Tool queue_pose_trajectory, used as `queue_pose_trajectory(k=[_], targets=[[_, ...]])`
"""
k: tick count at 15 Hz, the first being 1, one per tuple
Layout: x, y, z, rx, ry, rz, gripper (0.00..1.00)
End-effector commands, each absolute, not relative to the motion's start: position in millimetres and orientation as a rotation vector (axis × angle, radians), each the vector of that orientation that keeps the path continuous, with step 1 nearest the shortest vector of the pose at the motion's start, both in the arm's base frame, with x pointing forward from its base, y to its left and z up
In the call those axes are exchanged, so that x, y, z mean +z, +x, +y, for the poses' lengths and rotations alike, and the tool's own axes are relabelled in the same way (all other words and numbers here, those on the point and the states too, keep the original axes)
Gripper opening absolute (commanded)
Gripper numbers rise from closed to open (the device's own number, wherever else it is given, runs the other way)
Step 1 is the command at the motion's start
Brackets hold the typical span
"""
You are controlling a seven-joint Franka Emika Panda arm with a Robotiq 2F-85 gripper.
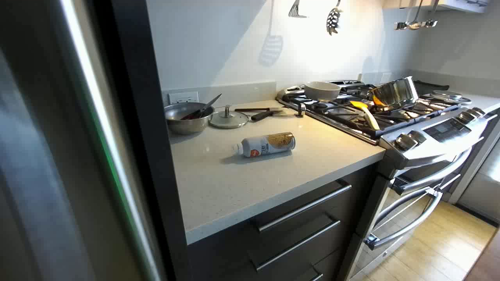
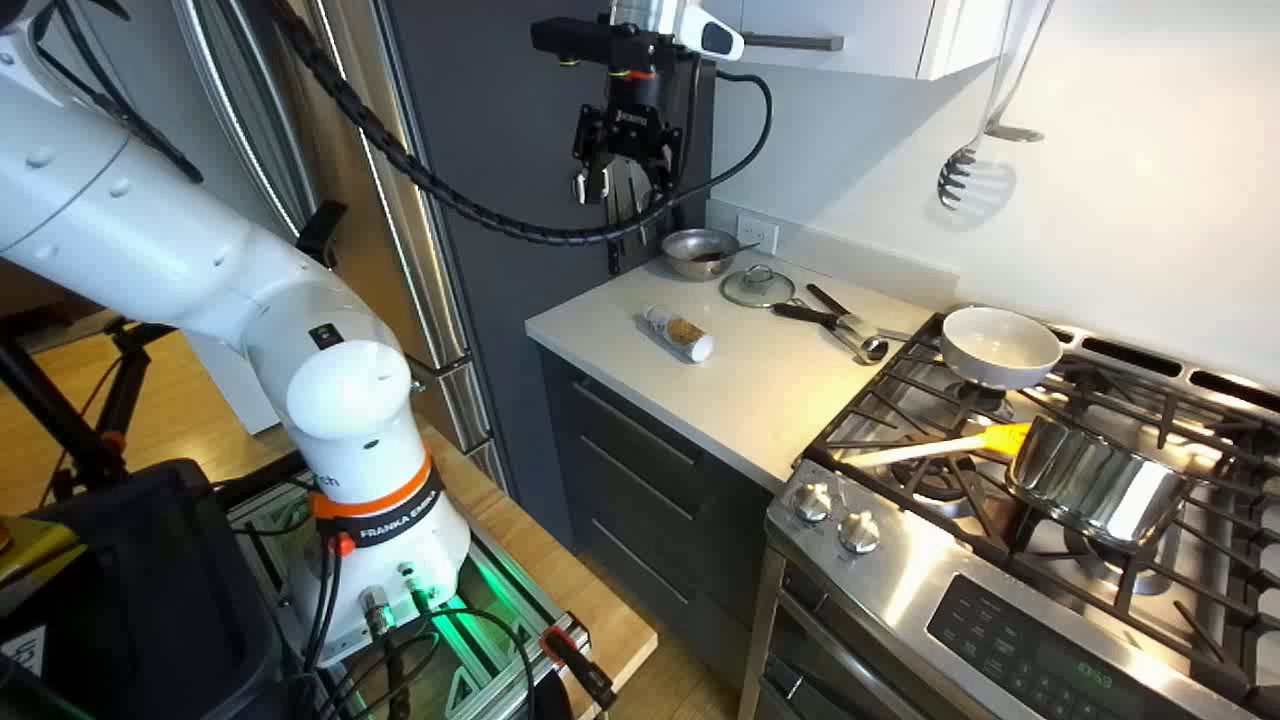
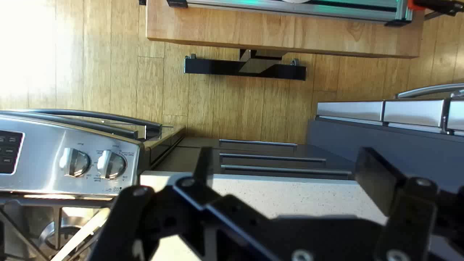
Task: Put the spray bottle upright
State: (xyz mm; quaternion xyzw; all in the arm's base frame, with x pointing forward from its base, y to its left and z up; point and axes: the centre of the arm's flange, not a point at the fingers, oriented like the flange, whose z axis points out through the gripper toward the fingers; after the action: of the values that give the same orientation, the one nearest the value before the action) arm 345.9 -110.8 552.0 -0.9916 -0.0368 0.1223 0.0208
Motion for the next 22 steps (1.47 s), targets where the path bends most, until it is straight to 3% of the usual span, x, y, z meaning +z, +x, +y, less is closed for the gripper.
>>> queue_pose_trajectory(k=[1,12,22], targets=[[552,346,-111,0.379,-3.075,-0.114,1.00],[552,346,-111,0.379,-3.075,-0.114,1.00],[465,498,-13,-0.062,-2.947,0.737,1.00]])
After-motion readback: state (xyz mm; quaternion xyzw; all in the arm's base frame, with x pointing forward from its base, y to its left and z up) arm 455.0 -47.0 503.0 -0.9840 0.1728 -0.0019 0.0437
